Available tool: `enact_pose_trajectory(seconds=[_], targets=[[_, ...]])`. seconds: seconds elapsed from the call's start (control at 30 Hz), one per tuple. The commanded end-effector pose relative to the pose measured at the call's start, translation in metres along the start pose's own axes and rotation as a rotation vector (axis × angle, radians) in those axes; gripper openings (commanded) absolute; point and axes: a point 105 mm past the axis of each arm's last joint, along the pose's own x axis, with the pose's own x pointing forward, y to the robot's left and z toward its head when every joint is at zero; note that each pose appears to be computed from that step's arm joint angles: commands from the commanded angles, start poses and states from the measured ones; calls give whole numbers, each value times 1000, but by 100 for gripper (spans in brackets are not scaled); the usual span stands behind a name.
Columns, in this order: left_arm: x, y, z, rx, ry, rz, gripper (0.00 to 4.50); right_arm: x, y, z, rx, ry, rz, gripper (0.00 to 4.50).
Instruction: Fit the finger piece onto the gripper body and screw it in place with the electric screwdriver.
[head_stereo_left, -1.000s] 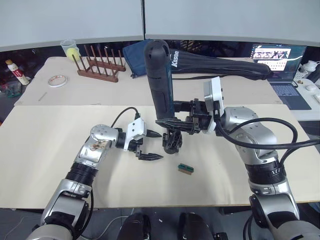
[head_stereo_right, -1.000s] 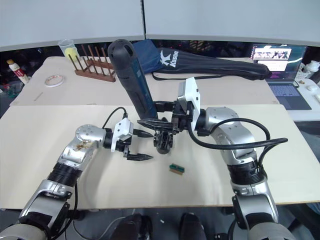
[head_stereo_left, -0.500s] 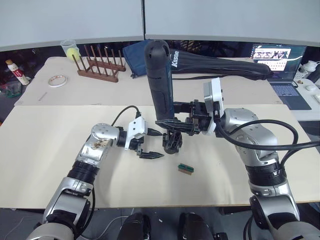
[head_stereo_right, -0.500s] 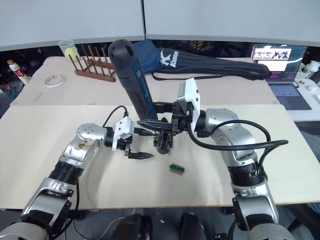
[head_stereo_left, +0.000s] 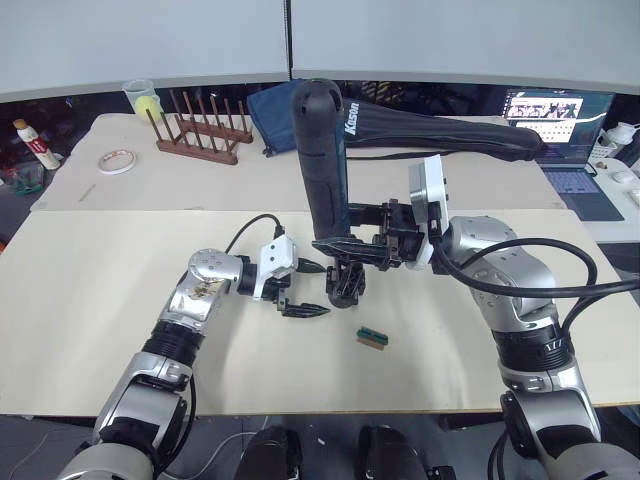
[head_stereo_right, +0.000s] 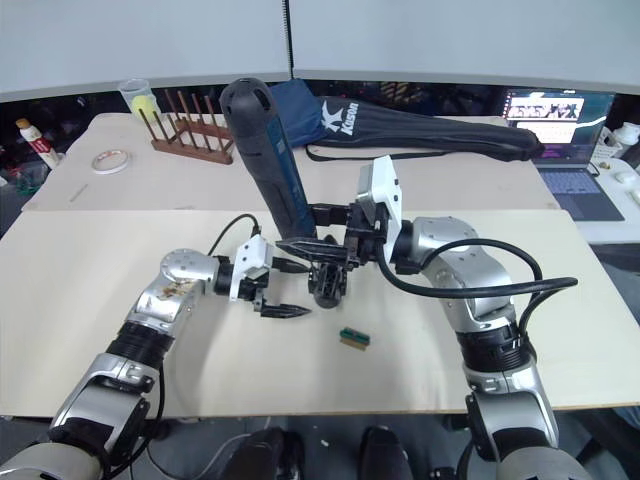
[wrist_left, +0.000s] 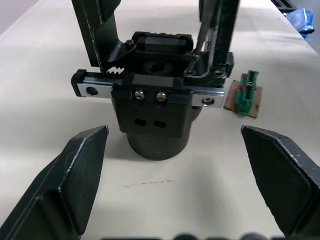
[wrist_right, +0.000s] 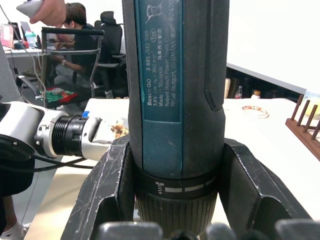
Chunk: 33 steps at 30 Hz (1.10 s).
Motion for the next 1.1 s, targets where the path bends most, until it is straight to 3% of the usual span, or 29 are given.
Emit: enact_pose_trajectory(seconds=[0.03,0.43,0.53,0.63,1.1], targets=[[8,6,7,44,-10,10,450,-6,-3,-4,12,26,-20,191],[33,9,-1,9,-43,4,450,-9,-2,-5,11,39,-31,191],[37,12,-1,1,-51,12,367,-11,-2,-6,16,43,-35,191],[39,13,-3,-1,-47,11,228,-12,-1,-9,26,49,-38,191],[35,15,-7,12,-28,14,228,-11,-6,-24,155,75,-52,191]])
